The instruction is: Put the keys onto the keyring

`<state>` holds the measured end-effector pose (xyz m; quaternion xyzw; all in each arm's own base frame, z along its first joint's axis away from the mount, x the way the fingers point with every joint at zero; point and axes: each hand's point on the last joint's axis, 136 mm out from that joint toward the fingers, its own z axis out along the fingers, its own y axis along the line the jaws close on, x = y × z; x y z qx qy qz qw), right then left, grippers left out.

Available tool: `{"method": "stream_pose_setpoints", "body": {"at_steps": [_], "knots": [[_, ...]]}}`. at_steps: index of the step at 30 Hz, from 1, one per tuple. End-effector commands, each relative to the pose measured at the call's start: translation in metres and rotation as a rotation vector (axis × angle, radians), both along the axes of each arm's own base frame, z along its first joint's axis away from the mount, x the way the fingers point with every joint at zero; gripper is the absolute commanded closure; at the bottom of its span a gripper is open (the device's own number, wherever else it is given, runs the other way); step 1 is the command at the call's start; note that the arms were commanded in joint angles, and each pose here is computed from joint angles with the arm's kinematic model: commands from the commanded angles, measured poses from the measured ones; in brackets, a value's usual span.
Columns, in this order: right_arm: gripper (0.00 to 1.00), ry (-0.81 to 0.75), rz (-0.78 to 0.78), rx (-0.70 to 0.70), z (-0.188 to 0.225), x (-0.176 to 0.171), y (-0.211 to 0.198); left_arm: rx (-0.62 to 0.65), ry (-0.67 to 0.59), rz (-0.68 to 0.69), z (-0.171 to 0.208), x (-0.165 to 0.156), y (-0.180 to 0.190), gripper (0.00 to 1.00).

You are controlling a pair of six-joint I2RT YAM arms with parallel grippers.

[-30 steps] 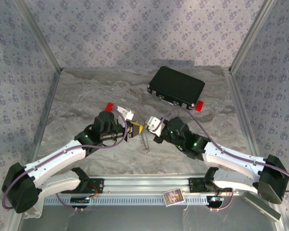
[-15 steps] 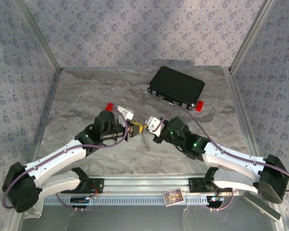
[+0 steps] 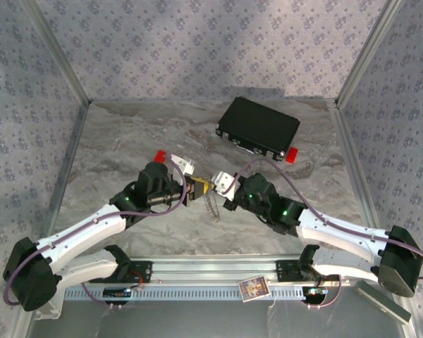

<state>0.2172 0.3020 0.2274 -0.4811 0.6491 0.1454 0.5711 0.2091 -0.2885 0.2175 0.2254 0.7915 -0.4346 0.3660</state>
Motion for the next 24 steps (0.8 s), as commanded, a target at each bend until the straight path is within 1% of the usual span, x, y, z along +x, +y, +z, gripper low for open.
{"method": "stream_pose_setpoints", "body": {"at_steps": [1, 6, 11, 24], "knots": [[1.0, -0.03, -0.012, 0.014, 0.007, -0.0003, -0.0017, -0.046, -0.036, 0.008, 0.0218, 0.0041, -0.004, 1.0], [1.0, -0.033, -0.015, 0.017, 0.0073, 0.0006, 0.0004, -0.052, -0.039, 0.005, 0.0235, 0.0037, -0.0043, 1.0], [1.0, -0.053, -0.055, 0.024, 0.0117, 0.0061, -0.0029, -0.05, -0.035, 0.005, 0.0216, 0.0033, -0.0041, 1.0], [1.0, -0.028, -0.01, 0.017, 0.0058, 0.0006, 0.0055, -0.057, -0.041, 0.005, 0.0237, 0.0033, -0.0042, 1.0]]}}
